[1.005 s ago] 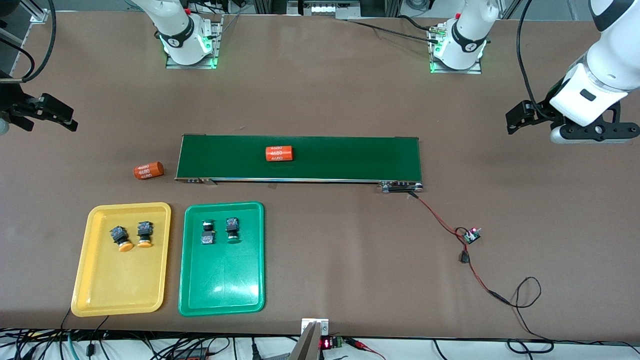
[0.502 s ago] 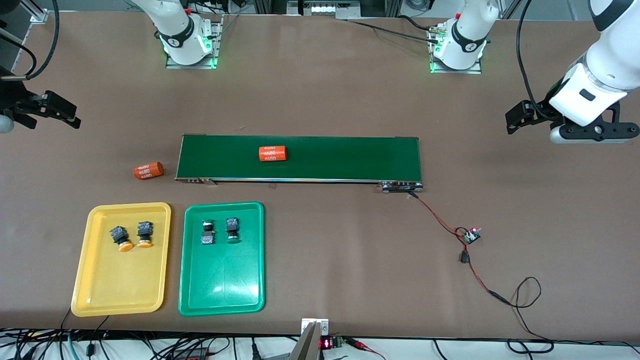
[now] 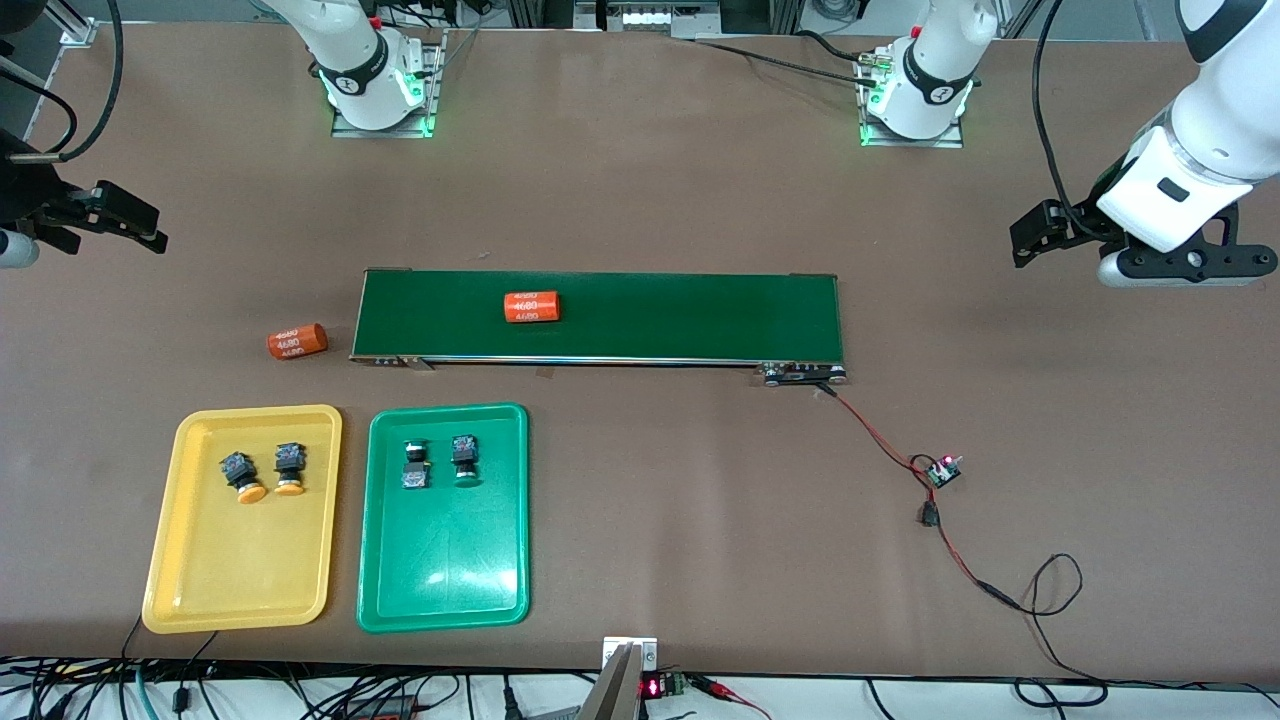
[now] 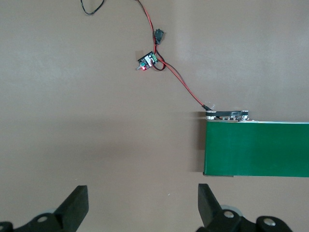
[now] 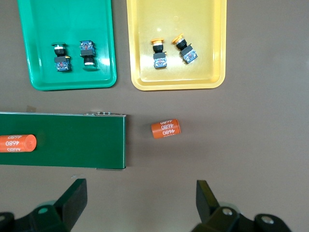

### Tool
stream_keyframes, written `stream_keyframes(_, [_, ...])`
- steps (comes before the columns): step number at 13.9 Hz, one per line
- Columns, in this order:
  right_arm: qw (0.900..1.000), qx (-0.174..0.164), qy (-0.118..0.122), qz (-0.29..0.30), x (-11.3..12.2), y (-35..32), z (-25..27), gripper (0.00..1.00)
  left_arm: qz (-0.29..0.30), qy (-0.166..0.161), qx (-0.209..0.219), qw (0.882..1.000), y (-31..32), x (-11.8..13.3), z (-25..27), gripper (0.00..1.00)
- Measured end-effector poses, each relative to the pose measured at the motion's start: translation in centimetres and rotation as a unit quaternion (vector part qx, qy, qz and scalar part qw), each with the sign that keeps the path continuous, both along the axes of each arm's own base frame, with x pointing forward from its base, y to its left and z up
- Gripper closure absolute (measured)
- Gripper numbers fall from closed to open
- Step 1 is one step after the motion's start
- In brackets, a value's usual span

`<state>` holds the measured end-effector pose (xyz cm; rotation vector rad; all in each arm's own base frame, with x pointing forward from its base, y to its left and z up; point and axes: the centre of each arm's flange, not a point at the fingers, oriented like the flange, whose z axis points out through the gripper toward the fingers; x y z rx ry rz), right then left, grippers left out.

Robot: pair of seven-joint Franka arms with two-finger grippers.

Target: Sort buttons by color to trays

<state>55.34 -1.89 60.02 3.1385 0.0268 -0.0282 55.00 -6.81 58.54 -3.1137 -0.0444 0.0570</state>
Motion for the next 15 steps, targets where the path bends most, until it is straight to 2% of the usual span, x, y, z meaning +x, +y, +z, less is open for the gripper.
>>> stream_keyframes(15, [1.0,0.0,0.004,0.0,-0.11,-0.04,-0.05,0.0,-0.005,0.002,0.0,1.0,-0.6,-0.11,-0.03,0.0])
